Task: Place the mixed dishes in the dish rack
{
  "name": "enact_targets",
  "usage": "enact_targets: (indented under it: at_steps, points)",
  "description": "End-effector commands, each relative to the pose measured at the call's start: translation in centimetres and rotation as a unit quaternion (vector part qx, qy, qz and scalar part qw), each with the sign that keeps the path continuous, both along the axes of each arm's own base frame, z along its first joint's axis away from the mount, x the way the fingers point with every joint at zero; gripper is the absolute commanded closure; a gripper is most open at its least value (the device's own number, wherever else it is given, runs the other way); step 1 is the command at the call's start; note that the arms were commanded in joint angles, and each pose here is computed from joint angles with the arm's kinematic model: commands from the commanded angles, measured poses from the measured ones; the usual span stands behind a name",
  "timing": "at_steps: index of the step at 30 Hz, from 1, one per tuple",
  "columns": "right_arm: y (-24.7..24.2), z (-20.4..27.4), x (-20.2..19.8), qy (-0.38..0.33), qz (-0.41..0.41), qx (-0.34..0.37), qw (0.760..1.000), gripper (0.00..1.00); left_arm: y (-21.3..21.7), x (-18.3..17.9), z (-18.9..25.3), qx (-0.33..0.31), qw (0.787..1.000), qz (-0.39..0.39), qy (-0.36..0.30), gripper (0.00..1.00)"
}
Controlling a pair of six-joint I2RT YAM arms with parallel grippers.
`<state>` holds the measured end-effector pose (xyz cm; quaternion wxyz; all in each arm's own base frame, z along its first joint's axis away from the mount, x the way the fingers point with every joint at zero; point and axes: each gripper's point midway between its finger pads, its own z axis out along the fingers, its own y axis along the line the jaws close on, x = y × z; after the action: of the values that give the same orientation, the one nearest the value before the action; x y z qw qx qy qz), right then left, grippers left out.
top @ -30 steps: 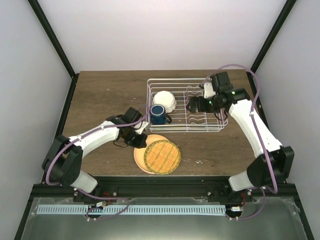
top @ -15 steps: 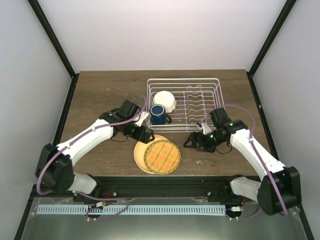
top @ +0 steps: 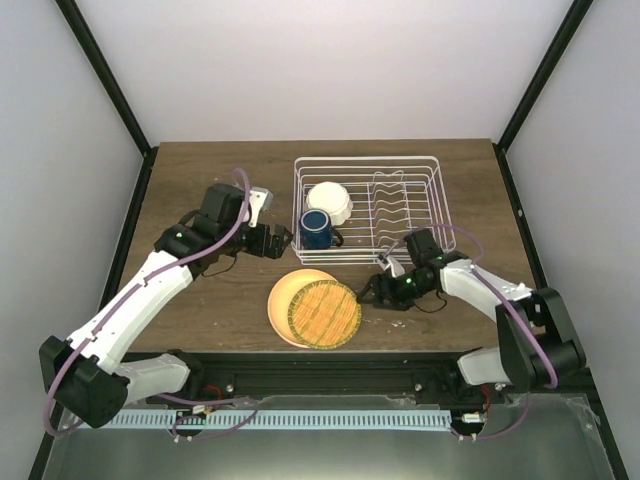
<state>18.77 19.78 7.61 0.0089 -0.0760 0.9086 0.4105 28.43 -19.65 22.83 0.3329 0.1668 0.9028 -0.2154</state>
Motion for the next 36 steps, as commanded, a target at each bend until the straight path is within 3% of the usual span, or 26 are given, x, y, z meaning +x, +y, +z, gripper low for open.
enact_targets:
  at_steps: [1, 12, 18, 29, 36]
  points:
    - [1.6, -0.7, 0.9, -0.033, 0.028, 0.025, 0.999, 0.30, 0.2, 0.8, 2.1, -0.014, 1.000, 0.018, -0.021, 0.00]
    - [3.3, -2.5, 0.7, -0.035, 0.051, 0.032, 0.998, 0.38, 0.8, 0.1, 1.2, 0.010, 1.000, 0.013, -0.008, 0.00]
    - [3.5, -2.9, 0.1, -0.028, 0.056, 0.030, 0.998, 0.54, 0.7, -0.2, 0.2, 0.010, 1.000, 0.009, 0.005, 0.00]
    - [3.1, -2.9, 0.0, -0.037, 0.058, 0.013, 0.998, 0.66, 0.9, -0.6, -0.9, 0.012, 1.000, 0.007, 0.017, 0.00]
    - [3.0, -2.2, 0.4, -0.043, 0.055, 0.005, 0.998, 0.83, 0.9, -0.7, -1.5, 0.012, 1.000, 0.007, 0.022, 0.00]
